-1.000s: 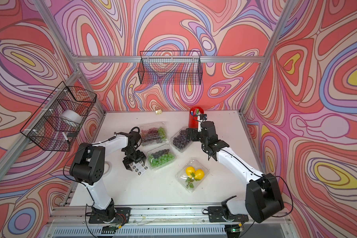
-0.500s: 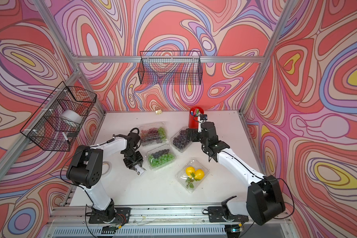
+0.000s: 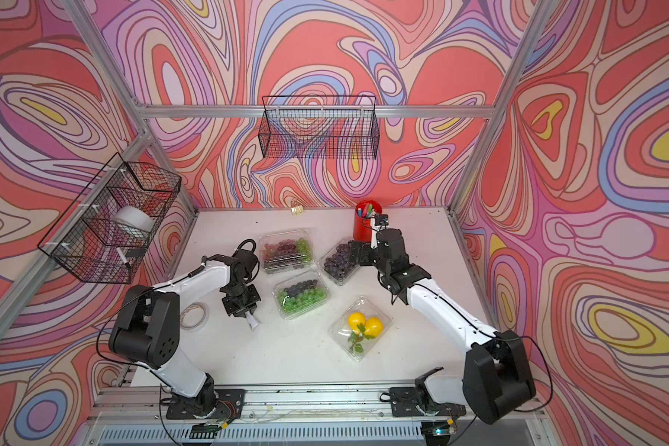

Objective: Label fruit boxes
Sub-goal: Pick up the label sticker from the center of the board.

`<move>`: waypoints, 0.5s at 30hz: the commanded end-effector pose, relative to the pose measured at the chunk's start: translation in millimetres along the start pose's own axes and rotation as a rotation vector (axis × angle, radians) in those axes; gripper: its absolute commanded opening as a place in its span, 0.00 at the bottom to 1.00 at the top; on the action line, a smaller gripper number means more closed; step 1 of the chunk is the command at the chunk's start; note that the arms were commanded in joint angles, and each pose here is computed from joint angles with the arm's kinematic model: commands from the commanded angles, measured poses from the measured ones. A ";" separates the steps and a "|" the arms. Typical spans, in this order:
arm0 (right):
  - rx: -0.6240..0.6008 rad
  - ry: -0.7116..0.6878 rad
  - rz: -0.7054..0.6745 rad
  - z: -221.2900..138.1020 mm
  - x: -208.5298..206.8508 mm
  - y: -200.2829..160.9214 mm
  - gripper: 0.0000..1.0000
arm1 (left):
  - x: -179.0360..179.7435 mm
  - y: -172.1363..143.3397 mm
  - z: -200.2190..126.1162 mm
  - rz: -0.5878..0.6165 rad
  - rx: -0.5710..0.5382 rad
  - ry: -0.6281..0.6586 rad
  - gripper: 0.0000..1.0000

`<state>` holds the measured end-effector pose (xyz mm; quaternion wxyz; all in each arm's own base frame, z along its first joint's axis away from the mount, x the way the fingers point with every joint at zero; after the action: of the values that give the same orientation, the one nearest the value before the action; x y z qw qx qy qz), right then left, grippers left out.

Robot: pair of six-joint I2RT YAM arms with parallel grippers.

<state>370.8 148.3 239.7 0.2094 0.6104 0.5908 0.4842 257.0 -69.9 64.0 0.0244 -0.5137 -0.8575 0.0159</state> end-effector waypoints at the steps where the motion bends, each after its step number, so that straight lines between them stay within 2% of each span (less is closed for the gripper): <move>1: -0.013 0.019 -0.004 -7.2 5.2 3.0 0.98 | 8.7 -6.4 -0.2 0.015 0.006 0.030 0.19; 5: -0.016 0.023 -0.008 -9.8 5.4 3.6 0.99 | 2.3 -4.2 -11.7 0.051 -0.024 -0.017 0.16; 9: 0.014 0.130 -0.053 -12.0 22.3 2.9 0.98 | -16.0 -0.1 -43.1 0.165 -0.132 -0.121 0.17; 12: 0.084 0.265 -0.094 -12.4 42.0 -5.6 0.98 | -36.8 -3.2 -74.0 0.291 -0.254 -0.275 0.16; 15: 0.139 0.352 -0.110 -11.9 54.9 -11.3 0.99 | -55.3 -9.3 -106.4 0.398 -0.401 -0.495 0.13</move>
<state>354.5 176.5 246.5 0.1373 0.5452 0.6484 0.5133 271.7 -105.1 143.0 -0.1827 -0.6131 -0.7684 -0.0181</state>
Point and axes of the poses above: each gripper's point midway between its finger pads, its own z axis out along the fingers, its own x axis along the line the jaws close on, y = z × x, the point moved 3 cm from there along -z, back along the fingers, and after that the axes turned 6 degrees about z, right-handed, at the moved point
